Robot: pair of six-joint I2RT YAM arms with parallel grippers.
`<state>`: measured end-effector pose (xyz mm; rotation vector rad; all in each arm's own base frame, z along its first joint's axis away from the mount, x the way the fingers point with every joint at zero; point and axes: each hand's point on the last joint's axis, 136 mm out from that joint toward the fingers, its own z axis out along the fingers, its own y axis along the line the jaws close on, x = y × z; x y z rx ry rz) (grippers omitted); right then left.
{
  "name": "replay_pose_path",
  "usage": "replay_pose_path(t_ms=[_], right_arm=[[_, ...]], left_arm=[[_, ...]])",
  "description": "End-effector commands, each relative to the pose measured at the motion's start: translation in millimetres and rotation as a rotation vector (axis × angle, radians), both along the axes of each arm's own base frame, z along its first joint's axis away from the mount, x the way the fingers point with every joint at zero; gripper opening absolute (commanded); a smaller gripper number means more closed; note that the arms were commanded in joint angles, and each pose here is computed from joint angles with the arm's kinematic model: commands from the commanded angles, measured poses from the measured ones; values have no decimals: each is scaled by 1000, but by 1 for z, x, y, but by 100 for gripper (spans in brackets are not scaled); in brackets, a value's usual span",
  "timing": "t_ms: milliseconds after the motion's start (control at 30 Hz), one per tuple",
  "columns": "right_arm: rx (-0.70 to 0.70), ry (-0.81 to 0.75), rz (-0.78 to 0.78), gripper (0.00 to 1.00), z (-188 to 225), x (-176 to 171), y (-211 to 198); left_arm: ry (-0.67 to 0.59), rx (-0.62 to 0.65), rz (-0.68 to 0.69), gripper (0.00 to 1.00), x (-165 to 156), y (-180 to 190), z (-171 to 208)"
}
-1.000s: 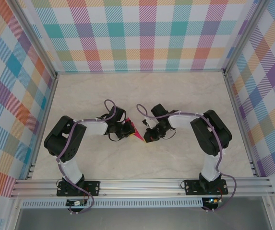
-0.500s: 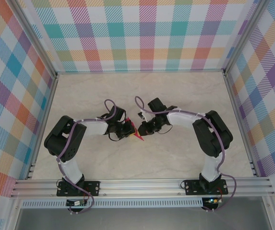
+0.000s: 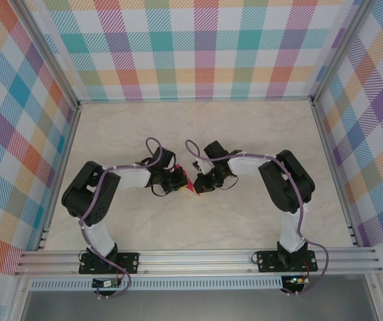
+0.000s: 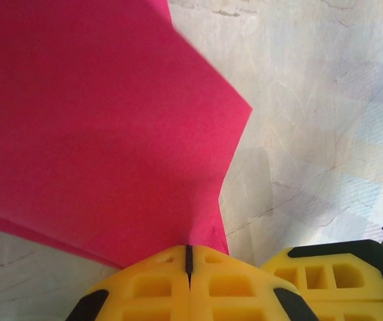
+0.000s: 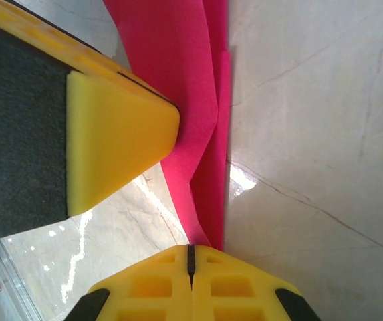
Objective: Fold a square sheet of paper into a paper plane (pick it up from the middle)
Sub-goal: Fold the wing for the fifth time at the center of the table.
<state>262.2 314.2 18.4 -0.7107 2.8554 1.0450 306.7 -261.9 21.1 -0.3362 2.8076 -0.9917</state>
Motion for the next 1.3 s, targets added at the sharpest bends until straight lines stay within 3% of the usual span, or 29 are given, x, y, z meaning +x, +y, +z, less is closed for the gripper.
replay_pose_path(t_ms=[0,167,267,567,1267], right_arm=[[-44,23,-3,6,-14,-7,-8],[-49,43,-18,5,-16,-8,-10],[-58,66,-29,5,-16,-8,-10],[-68,199,-60,6,-23,-10,-12],[-67,195,-66,6,-17,-4,-12]], left_arm=[[-34,58,-26,3,3,3,0],[-173,-70,-82,13,17,-18,51],[-197,-113,-84,14,15,-22,59],[-136,-157,-86,5,-6,-25,27],[-79,-78,-79,2,-15,-18,-3]])
